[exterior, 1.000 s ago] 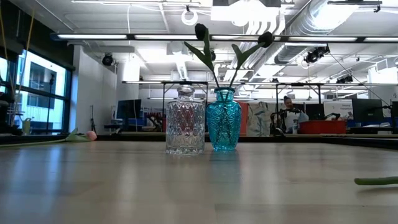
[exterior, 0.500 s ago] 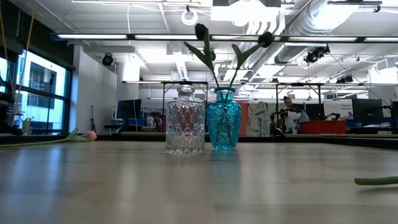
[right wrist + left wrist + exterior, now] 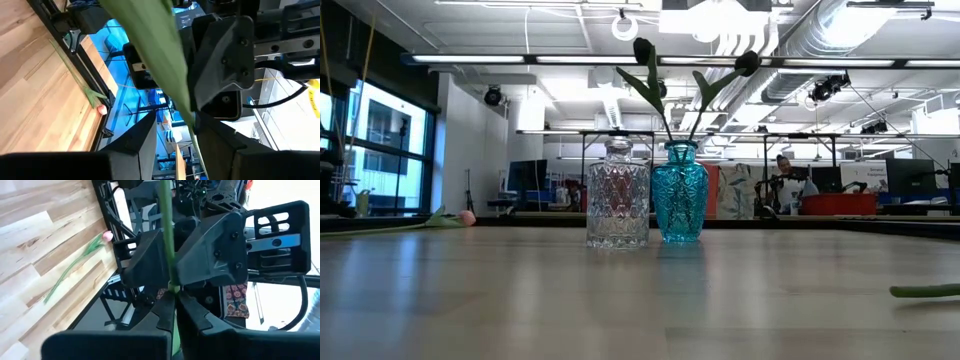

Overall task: Sort flowers into vase by color
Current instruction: Put the black tulip into the blue vase

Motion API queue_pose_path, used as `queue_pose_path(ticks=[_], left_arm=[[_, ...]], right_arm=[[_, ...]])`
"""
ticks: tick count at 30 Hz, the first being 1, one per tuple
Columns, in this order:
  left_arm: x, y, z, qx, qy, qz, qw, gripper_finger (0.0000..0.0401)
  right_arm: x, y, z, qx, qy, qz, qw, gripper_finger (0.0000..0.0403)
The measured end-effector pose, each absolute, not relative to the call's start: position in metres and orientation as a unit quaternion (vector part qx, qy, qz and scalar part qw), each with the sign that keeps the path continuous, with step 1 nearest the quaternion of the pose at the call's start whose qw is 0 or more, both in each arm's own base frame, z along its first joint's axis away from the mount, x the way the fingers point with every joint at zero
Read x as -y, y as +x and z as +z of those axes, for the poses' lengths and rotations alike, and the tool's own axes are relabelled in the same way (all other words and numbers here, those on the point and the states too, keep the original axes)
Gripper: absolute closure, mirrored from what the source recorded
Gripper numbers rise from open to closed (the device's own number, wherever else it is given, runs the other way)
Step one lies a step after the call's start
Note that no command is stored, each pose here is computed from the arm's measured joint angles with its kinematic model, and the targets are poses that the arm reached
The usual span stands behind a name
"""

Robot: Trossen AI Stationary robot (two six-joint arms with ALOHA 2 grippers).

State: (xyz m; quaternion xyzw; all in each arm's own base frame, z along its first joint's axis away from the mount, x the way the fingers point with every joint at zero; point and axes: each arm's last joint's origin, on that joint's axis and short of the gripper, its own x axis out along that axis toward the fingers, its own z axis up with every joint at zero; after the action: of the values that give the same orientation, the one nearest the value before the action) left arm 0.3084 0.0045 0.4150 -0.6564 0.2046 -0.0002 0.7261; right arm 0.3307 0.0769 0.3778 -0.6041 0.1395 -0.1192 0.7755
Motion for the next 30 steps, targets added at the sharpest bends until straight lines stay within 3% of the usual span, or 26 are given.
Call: queue_pose_path(ticks=[6,13,20,30], left_arm=[[-0.005,0.308,0.415,-0.205,-0.652,-0.001,0.730,0.0401],[-0.005,0.309,0.416,-0.202,-0.643,-0.006,0.738,0.0401],[-0.018,0.303,0.412,-0.222,-0.609,0.004,0.762,0.0393],[-0.054,0.263,0.412,-0.248,-0.511,0.079,0.819,0.0332]], right_arm=[[-0.077,0.333,0.376,-0.142,-0.616,-0.120,0.766,0.0299],[-0.077,0.333,0.381,-0.136,-0.606,-0.148,0.769,0.0392],[-0.076,0.333,0.379,-0.145,-0.606,-0.156,0.767,0.0399],[-0.070,0.318,0.405,-0.126,-0.584,-0.236,0.767,0.0401]])
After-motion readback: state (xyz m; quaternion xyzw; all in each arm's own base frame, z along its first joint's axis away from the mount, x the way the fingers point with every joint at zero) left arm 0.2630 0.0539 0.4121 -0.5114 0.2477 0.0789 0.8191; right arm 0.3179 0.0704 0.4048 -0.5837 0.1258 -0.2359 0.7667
